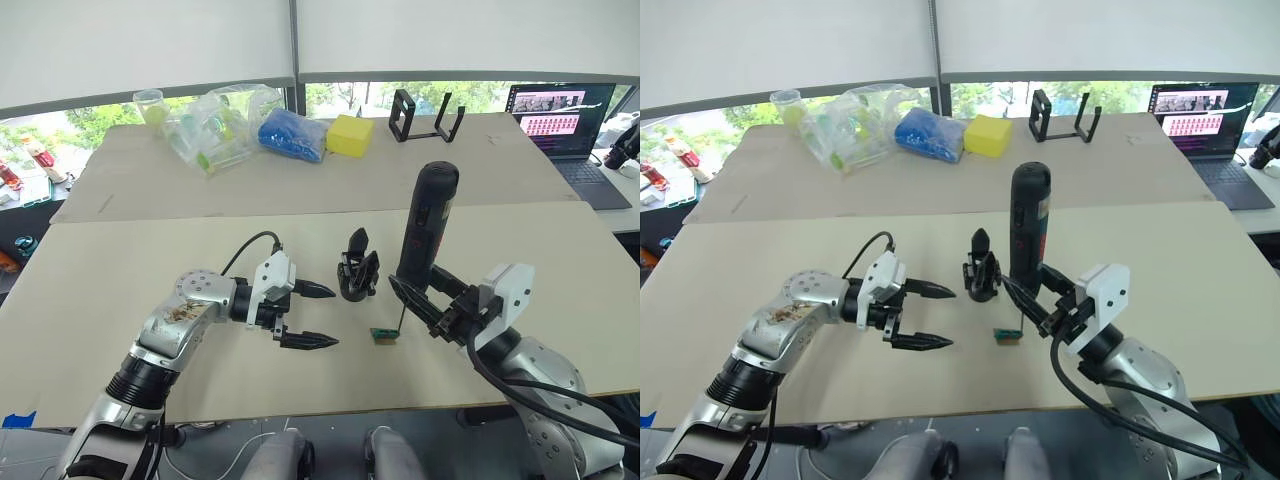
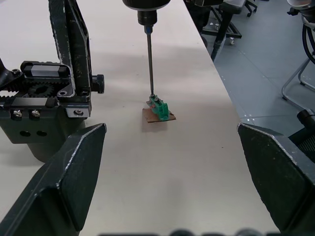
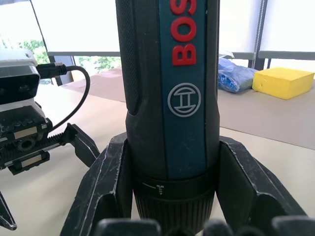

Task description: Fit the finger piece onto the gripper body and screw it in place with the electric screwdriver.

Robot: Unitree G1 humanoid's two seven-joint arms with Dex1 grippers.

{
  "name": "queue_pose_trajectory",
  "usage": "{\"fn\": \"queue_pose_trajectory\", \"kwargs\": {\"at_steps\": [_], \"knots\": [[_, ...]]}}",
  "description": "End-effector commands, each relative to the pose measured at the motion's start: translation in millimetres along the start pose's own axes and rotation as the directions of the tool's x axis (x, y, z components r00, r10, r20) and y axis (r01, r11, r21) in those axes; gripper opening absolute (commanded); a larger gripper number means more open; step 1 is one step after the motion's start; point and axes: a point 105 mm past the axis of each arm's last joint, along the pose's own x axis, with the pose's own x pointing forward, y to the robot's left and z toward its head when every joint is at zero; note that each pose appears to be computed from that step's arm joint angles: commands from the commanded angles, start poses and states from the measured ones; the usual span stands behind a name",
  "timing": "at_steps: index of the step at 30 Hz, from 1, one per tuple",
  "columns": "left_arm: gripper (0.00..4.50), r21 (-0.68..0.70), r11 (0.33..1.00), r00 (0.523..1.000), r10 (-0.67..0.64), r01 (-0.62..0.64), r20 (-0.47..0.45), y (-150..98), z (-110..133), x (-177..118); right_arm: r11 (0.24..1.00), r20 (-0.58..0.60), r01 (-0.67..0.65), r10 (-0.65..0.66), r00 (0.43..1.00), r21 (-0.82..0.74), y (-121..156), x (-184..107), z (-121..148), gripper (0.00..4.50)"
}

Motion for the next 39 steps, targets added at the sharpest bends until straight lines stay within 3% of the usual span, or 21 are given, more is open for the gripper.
{"fn": "queue_pose_trajectory", "kwargs": {"at_steps": [1, 18, 29, 33, 39], "knots": [[4.5, 0.05, 0.999, 1.0, 0.005, -0.005, 0.012, 3.1, 10.0, -2.5, 0.999, 0.079, -0.036, 0.039, 0.996, -0.04, 9.9, 2.4, 24.3, 1.91], [4.5, 0.048, 0.999, 1.0, 0.014, -0.015, 0.008, 7.9, 8.3, -1.9, 0.995, 0.101, -0.073, 0.08, 0.992, -0.068, 12.6, -1.8, 39.0, 1.91], [4.5, 0.033, 0.997, 0.997, 0.07, -0.071, 0.015, 19.7, 7.0, -11.1, 0.938, 0.117, -0.335, 0.344, 0.932, -0.085, 24.3, 8.4, 95.1, 1.91], [4.5, 0.035, 0.994, 0.995, 0.099, -0.1, 0.018, 26.5, 4.5, -14.1, 0.897, 0.133, -0.438, 0.443, 0.887, -0.067, 26.1, 26.3, 122.2, 1.91], [4.5, 0.045, 0.988, 0.989, 0.148, -0.149, 0.026, 39.4, 1.5, -13.6, 0.878, 0.149, -0.476, 0.479, 0.865, -0.055, 21.6, 61.0, 142.8, 1.91]]}}
